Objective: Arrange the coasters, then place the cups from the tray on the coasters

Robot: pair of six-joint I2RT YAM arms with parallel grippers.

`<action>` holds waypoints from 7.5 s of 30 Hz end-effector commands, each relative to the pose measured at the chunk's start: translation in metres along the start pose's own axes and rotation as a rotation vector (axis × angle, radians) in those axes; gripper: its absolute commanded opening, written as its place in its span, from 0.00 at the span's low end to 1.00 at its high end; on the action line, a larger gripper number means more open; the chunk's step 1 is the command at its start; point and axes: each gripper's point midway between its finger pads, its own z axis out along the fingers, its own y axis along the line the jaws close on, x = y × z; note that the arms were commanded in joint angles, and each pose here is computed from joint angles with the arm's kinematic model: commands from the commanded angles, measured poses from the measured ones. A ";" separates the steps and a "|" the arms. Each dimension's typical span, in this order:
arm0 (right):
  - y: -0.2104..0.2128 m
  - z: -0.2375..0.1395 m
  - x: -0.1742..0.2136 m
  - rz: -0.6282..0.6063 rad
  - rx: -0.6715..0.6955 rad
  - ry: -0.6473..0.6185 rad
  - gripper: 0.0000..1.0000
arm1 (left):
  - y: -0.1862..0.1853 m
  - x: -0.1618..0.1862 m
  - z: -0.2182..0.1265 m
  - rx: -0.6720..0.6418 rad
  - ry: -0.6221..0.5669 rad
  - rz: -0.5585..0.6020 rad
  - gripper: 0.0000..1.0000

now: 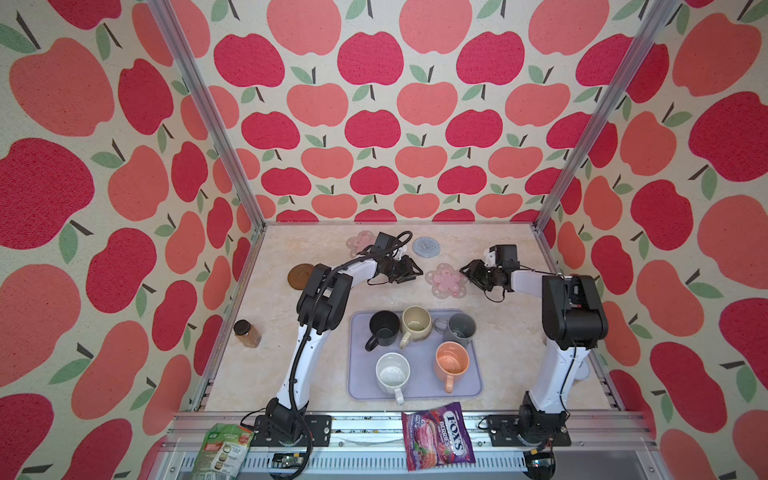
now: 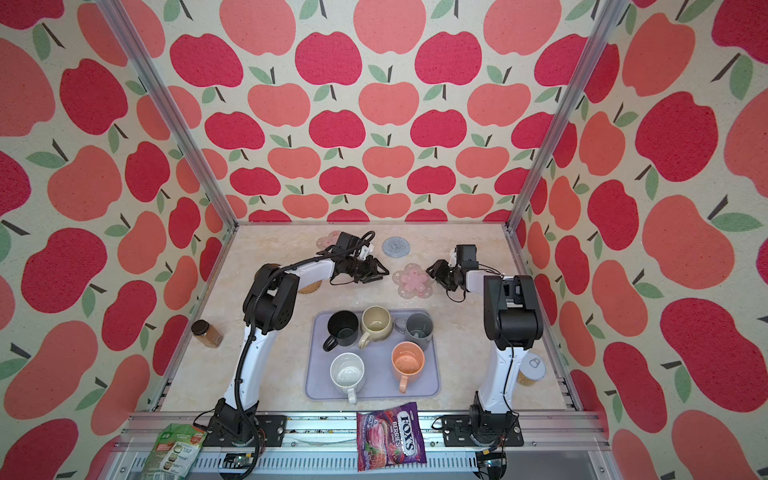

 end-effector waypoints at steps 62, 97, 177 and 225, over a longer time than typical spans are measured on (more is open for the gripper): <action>0.035 -0.062 0.056 -0.051 0.061 0.053 0.53 | 0.172 0.026 -0.199 -0.634 -0.131 -0.350 0.11; 0.002 -0.062 0.064 0.023 0.120 0.055 0.53 | 0.083 0.050 -0.045 -0.365 0.157 -0.244 0.15; 0.008 -0.111 0.036 0.015 0.188 -0.081 0.57 | 0.232 -0.014 -0.352 -0.713 -0.356 -0.455 0.09; -0.006 -0.103 0.044 0.046 0.191 -0.063 0.57 | 0.213 0.033 -0.233 -0.612 -0.076 -0.438 0.02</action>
